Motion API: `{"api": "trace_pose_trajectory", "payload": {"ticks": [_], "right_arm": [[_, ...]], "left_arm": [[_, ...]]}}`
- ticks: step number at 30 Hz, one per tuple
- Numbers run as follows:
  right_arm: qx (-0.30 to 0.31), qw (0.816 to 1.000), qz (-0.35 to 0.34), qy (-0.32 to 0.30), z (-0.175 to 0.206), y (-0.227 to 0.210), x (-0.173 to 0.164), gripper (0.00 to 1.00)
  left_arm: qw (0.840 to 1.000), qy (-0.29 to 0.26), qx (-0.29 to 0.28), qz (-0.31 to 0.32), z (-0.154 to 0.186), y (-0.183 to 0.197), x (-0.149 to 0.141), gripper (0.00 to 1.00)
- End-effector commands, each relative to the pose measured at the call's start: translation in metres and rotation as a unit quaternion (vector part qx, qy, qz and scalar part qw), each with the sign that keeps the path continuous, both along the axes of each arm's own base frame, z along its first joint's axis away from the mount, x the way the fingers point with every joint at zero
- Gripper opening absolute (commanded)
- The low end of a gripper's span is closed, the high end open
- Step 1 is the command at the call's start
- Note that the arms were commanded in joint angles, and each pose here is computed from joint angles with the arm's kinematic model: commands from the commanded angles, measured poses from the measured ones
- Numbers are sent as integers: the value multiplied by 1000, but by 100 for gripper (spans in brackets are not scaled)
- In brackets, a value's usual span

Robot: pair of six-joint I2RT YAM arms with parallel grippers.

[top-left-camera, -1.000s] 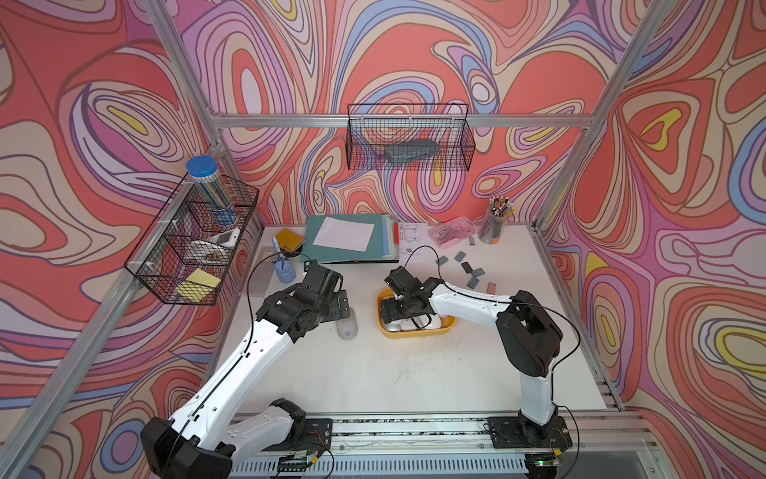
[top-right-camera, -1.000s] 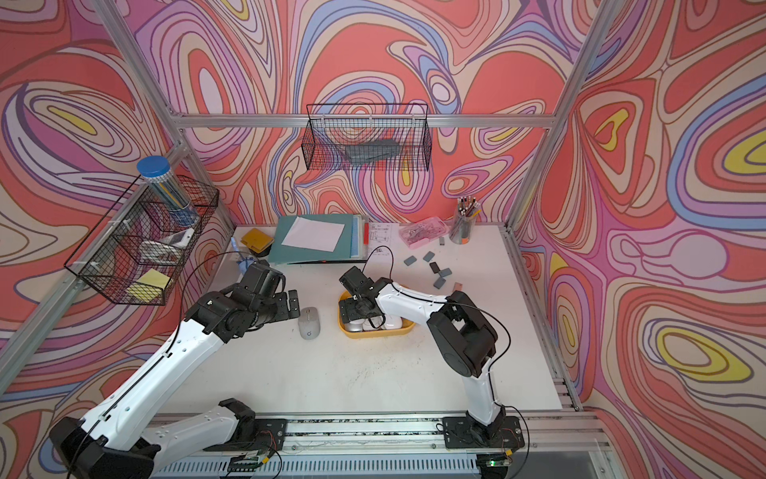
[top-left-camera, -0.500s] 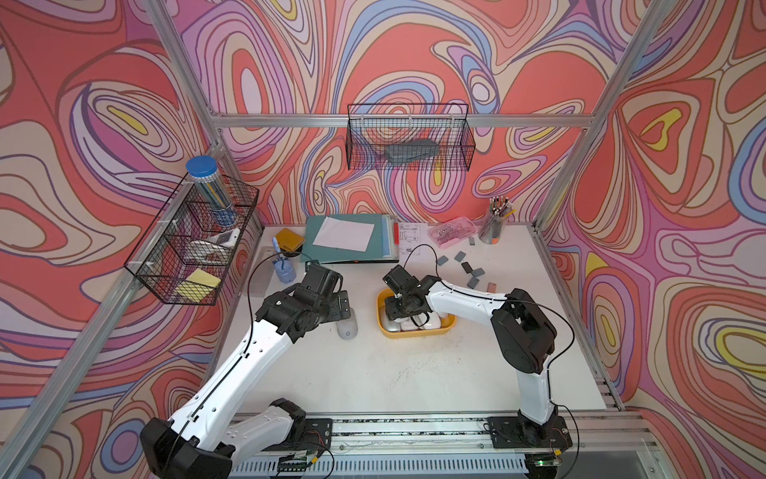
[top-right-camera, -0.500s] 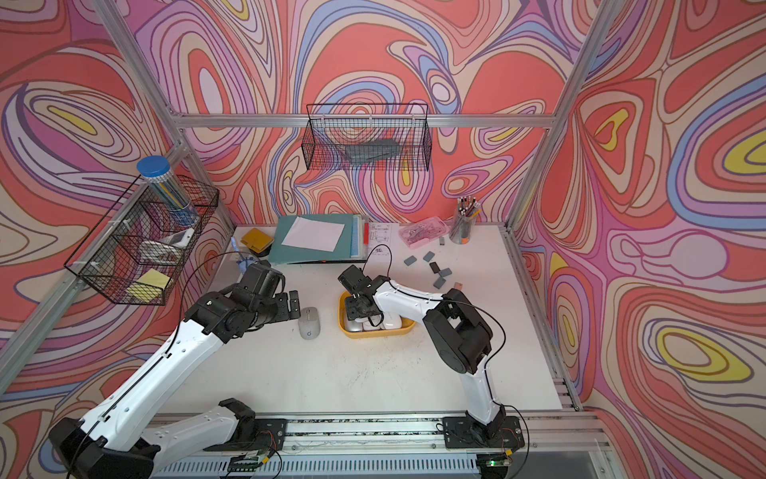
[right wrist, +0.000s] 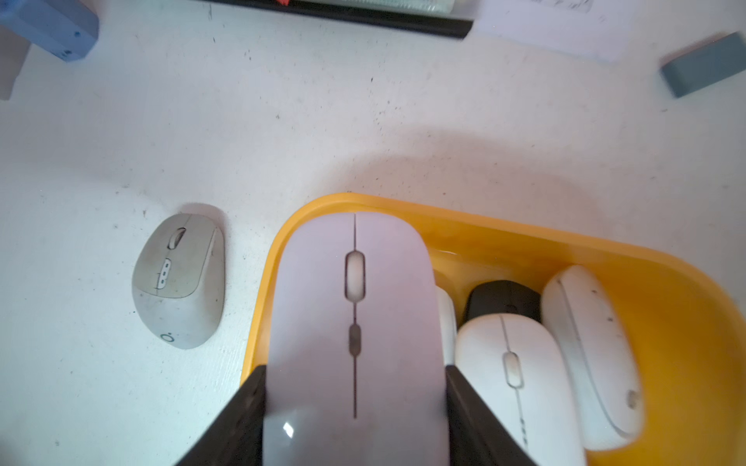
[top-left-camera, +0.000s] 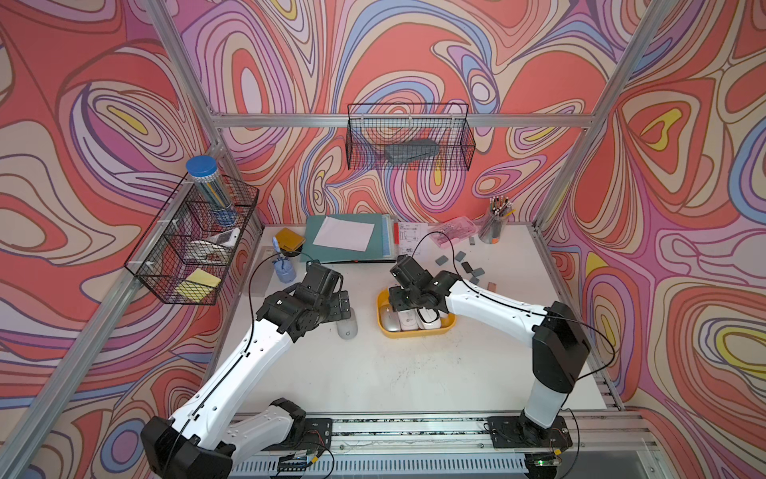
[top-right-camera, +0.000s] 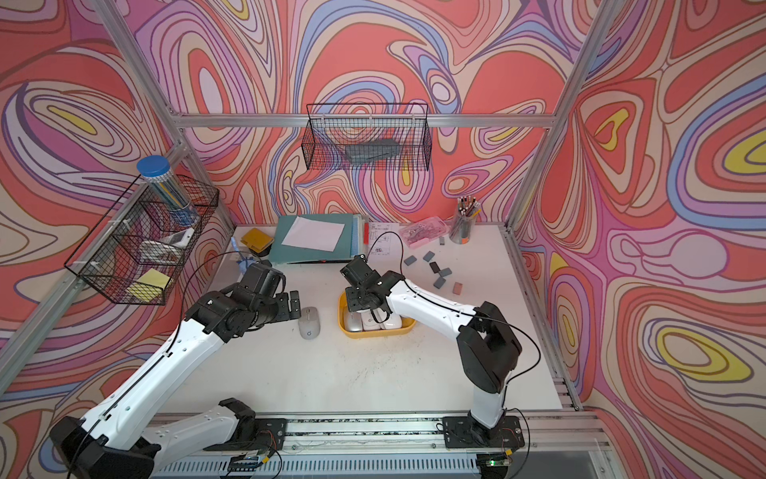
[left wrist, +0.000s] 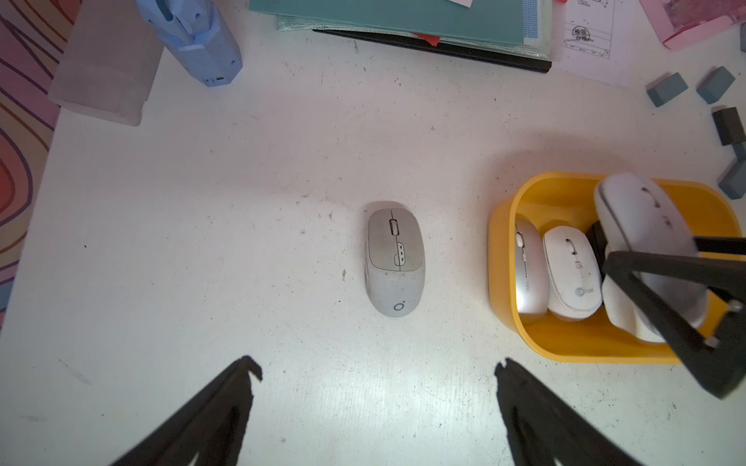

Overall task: Take out the mouse from the storage box
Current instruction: Pick up the mouse from the storage box, then place the mouse at the center of the board.

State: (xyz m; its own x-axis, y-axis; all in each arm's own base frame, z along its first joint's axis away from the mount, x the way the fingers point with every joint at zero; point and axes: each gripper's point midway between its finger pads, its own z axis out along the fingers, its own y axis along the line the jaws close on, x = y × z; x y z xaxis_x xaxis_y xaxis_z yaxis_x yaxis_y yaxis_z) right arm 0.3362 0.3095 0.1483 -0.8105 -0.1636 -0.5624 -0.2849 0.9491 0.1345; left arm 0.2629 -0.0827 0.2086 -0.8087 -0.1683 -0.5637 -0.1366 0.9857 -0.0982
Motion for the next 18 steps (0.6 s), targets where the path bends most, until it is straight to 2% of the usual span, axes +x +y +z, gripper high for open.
{"api": "trace_pose_trajectory", "payload": {"ticks": [1, 5, 12, 18], "right_arm": [[-62, 997, -38, -25, 7, -40, -4, 53], [-121, 989, -81, -29, 7, -91, -9, 54], [-105, 978, -182, 17, -12, -179, -13, 54], [-91, 964, -236, 83, -57, -220, -18, 53]], "left_arm": [[1000, 2, -1, -6, -2, 0, -1, 98], [1000, 3, -9, -12, -2, -4, -1, 98], [1000, 0, -18, -18, 0, -6, -2, 98], [999, 5, -23, -24, -2, -9, -3, 98]]}}
